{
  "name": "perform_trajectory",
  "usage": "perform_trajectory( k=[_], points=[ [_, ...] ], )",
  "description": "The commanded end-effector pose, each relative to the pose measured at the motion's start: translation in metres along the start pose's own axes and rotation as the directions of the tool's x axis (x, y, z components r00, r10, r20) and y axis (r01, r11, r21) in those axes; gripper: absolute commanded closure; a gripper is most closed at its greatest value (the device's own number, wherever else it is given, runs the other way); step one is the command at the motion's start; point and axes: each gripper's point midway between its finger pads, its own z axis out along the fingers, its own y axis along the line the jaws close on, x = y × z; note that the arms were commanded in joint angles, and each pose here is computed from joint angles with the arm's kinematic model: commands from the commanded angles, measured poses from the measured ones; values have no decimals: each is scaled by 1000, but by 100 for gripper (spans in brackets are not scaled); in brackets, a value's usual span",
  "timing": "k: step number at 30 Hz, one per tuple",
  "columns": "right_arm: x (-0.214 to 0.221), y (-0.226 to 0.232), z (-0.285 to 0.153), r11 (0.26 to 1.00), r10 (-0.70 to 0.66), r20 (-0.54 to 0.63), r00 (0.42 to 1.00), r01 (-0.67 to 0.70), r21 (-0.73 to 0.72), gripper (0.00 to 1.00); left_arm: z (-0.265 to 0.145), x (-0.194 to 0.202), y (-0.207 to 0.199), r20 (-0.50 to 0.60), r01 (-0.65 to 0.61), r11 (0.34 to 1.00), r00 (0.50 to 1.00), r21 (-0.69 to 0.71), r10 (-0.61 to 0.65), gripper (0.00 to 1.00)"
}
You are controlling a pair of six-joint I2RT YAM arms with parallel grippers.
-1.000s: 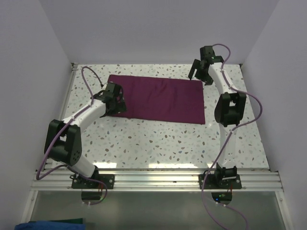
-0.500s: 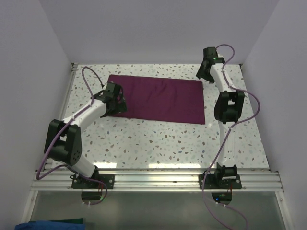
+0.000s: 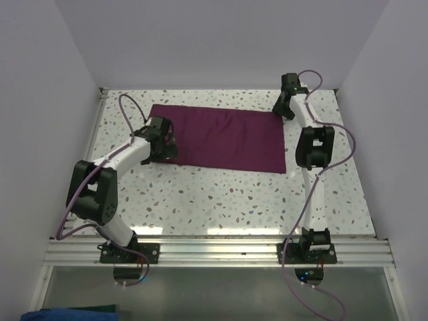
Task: Open and lay out the surgical kit
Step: Open the surgical kit at the center of the board.
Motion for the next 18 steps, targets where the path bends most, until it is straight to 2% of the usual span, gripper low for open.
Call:
perform_trajectory(
  k=[1,6,7,10,14,15,16,18],
  points=[
    [-24,16,-2,996,64,70,996,-60,-63,46,-5,-22,-5,52,-9,1000,999,9,8,1],
    [-16,17,11,994,83,47,995,-80,-69,56,-4,-21,-4,44,-22,1000,999,2,22,1],
    [-14,17,13,994,84,41,996,-81,-68,63,-4,-21,-3,41,-23,1000,999,0,23,1],
    [-7,17,16,994,91,19,996,-90,-67,75,-3,-21,-3,40,-30,1000,999,-4,30,1],
    [-3,11,15,995,86,10,996,-86,-46,81,-1,-22,-4,37,-34,999,999,-4,34,1],
    [-5,10,11,996,83,16,996,-82,-46,83,0,-22,-5,36,-36,999,999,-3,36,1],
    [-4,8,11,996,79,19,997,-78,-34,90,1,-21,-5,33,-38,999,999,-3,38,1],
    [-6,5,6,997,70,24,997,-69,-26,92,2,-21,-7,31,-38,999,999,2,38,1]
  ],
)
